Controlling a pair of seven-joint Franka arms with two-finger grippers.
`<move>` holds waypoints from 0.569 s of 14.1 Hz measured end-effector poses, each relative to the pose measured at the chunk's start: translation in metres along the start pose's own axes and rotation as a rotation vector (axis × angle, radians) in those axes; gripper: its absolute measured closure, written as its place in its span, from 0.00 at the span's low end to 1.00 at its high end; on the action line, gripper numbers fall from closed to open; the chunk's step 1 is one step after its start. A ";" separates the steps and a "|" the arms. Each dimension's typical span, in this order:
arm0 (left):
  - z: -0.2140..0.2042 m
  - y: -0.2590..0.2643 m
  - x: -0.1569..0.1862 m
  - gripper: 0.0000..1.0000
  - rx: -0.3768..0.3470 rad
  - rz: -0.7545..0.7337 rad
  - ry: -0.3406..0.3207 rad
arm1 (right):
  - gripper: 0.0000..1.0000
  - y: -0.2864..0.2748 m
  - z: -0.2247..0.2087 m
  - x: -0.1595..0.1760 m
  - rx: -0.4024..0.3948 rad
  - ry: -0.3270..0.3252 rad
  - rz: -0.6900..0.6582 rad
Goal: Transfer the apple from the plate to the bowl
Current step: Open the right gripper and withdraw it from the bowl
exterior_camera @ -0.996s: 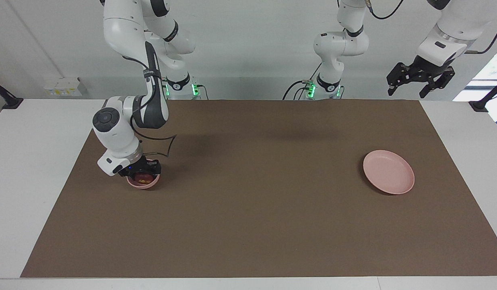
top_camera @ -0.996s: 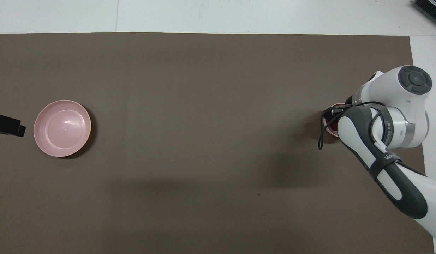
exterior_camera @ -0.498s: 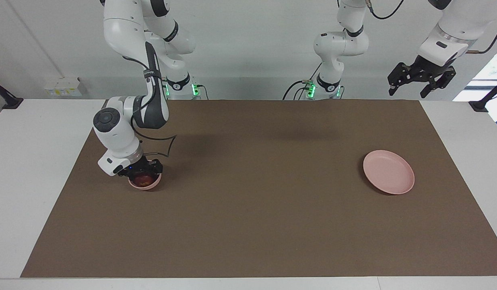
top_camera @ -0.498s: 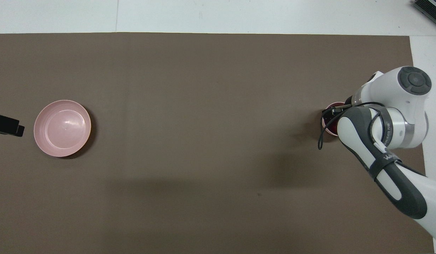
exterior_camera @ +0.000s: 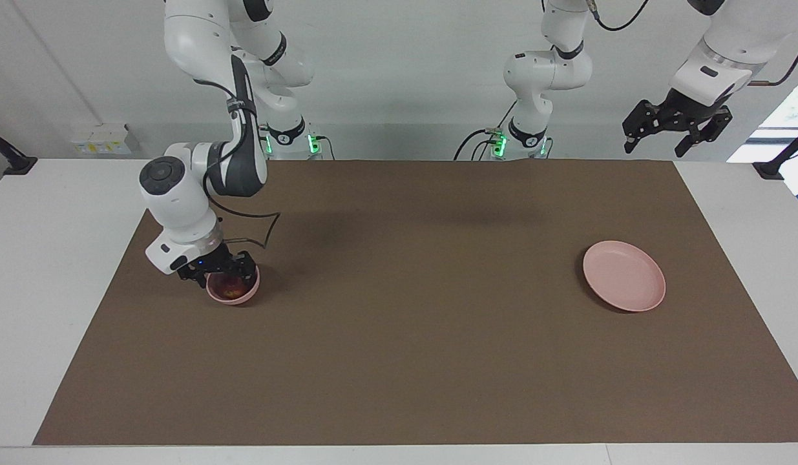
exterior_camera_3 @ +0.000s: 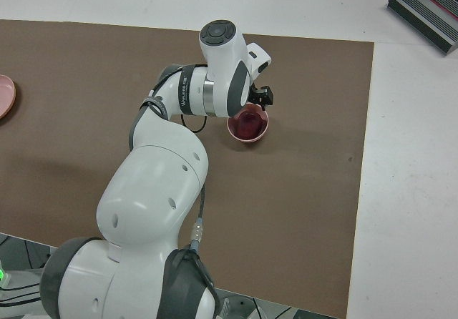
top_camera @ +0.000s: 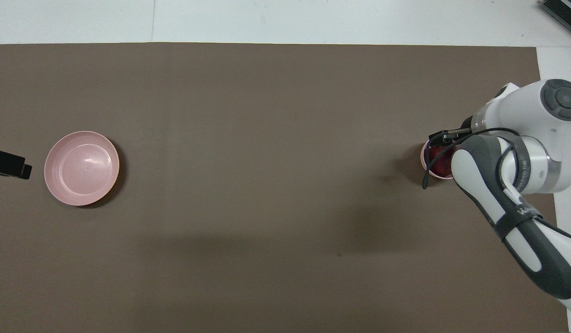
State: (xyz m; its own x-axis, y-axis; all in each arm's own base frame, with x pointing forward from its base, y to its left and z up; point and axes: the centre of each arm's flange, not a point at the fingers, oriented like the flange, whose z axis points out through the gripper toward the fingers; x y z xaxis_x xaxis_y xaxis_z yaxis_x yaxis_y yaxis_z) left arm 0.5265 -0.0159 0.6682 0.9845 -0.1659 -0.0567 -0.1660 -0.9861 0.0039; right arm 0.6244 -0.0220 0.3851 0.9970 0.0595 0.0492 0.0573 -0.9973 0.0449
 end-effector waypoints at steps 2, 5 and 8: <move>0.000 0.000 0.000 0.00 0.000 0.000 0.000 | 0.00 0.000 -0.045 -0.007 -0.005 -0.008 0.022; 0.000 0.000 0.000 0.00 0.000 0.000 0.000 | 0.00 0.000 -0.116 -0.021 -0.012 -0.010 0.038; 0.000 0.000 0.000 0.00 0.000 0.000 0.000 | 0.00 0.002 -0.178 -0.041 -0.017 -0.027 0.050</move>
State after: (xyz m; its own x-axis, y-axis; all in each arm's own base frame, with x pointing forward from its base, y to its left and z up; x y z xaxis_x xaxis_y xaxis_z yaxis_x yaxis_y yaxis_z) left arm 0.5265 -0.0159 0.6682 0.9845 -0.1659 -0.0566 -0.1659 -0.9861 0.0037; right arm 0.5748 -0.0189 0.5608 0.9996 0.0084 0.0253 0.0069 -0.9982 0.0599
